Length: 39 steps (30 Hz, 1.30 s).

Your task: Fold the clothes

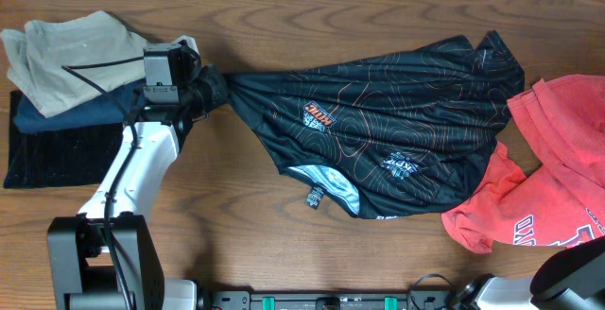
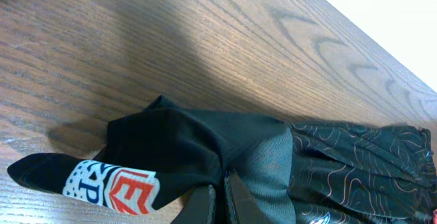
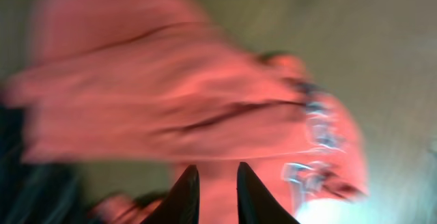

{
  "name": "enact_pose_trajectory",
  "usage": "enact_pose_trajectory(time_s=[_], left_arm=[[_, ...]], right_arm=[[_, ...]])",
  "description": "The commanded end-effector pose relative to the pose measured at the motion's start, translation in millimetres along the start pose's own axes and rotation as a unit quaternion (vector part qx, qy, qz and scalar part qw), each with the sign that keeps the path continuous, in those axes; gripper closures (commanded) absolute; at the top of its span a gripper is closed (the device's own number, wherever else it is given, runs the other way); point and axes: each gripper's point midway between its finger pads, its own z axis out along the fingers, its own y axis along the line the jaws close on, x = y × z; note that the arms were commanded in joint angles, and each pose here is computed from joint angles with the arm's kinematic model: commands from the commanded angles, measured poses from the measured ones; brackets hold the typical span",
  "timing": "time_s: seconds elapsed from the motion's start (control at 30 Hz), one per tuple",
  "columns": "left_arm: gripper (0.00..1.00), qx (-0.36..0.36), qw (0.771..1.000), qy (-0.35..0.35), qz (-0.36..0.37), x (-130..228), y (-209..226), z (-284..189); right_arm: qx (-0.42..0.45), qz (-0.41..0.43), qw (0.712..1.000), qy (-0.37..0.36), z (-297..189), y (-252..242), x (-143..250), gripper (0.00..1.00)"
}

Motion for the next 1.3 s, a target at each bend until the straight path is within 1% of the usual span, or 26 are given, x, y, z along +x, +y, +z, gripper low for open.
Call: enact_pose_trajectory(time_s=[0.0, 0.1, 0.2, 0.23, 0.3, 0.4, 0.57, 0.6, 0.63, 0.67, 0.7, 0.73, 0.83, 0.93, 1.0, 1.07, 1.17, 1.27], left_arm=[[0.94, 0.006, 1.0, -0.016, 0.021, -10, -9, -3], [0.94, 0.013, 0.999, -0.019, 0.043, -10, -16, -2], [0.94, 0.018, 0.997, -0.029, 0.062, -14, -24, -1], [0.94, 0.012, 0.997, -0.036, 0.065, -17, -24, -2], [0.94, 0.007, 0.996, -0.053, 0.071, -30, -28, -4], [0.94, 0.019, 0.993, -0.078, 0.092, -55, -44, -8], [0.94, 0.027, 0.987, -0.121, 0.102, -100, -69, -15], [0.92, 0.028, 0.986, -0.125, 0.102, -105, -71, -16], [0.75, 0.028, 0.986, -0.126, 0.102, -110, -73, -17], [0.51, 0.026, 0.987, -0.123, 0.101, -111, -74, -17], [0.23, 0.022, 0.989, -0.113, 0.098, -109, -72, -17], [0.03, 0.016, 0.991, -0.098, 0.095, -103, -69, -16], [0.02, -0.018, 0.997, -0.021, 0.075, -66, -49, -11], [0.02, -0.05, 0.994, 0.084, 0.04, -14, -32, -13], [0.02, -0.065, 0.986, 0.153, 0.025, 24, -28, -19], [0.03, -0.068, 0.976, 0.208, 0.019, 56, -30, -23], [0.02, -0.056, 0.96, 0.274, 0.026, 99, -42, -26], [0.02, -0.062, 0.945, 0.319, 0.035, 140, -53, -24]], right_arm=[[-0.176, -0.16, 0.97, 0.052, -14, 79, 37, 0.79], [-0.188, -0.224, 0.952, 0.086, -19, 97, 69, 0.8], [-0.189, -0.26, 0.939, 0.121, -17, 109, 103, 0.81], [-0.189, -0.265, 0.937, 0.127, -17, 111, 109, 0.81], [-0.188, -0.281, 0.93, 0.145, -13, 114, 127, 0.81], [-0.184, -0.299, 0.921, 0.168, -8, 115, 150, 0.82], [-0.166, -0.312, 0.916, 0.19, 1, 108, 169, 0.81], [-0.163, -0.313, 0.916, 0.192, 2, 105, 171, 0.8], [-0.157, -0.313, 0.916, 0.195, 4, 103, 173, 0.79], [-0.151, -0.315, 0.916, 0.196, 5, 100, 173, 0.78], [-0.148, -0.315, 0.916, 0.197, 6, 99, 174, 0.77], [-0.147, -0.315, 0.916, 0.199, 7, 98, 175, 0.75], [-0.146, -0.316, 0.916, 0.2, 7, 97, 176, 0.72], [-0.146, -0.316, 0.916, 0.201, 7, 97, 176, 0.71], [-0.146, -0.315, 0.916, 0.201, 7, 97, 176, 0.71], [-0.146, -0.315, 0.916, 0.202, 7, 97, 176, 0.71], [-0.145, -0.315, 0.916, 0.203, 7, 96, 177, 0.71], [-0.144, -0.315, 0.915, 0.206, 7, 95, 178, 0.71]])
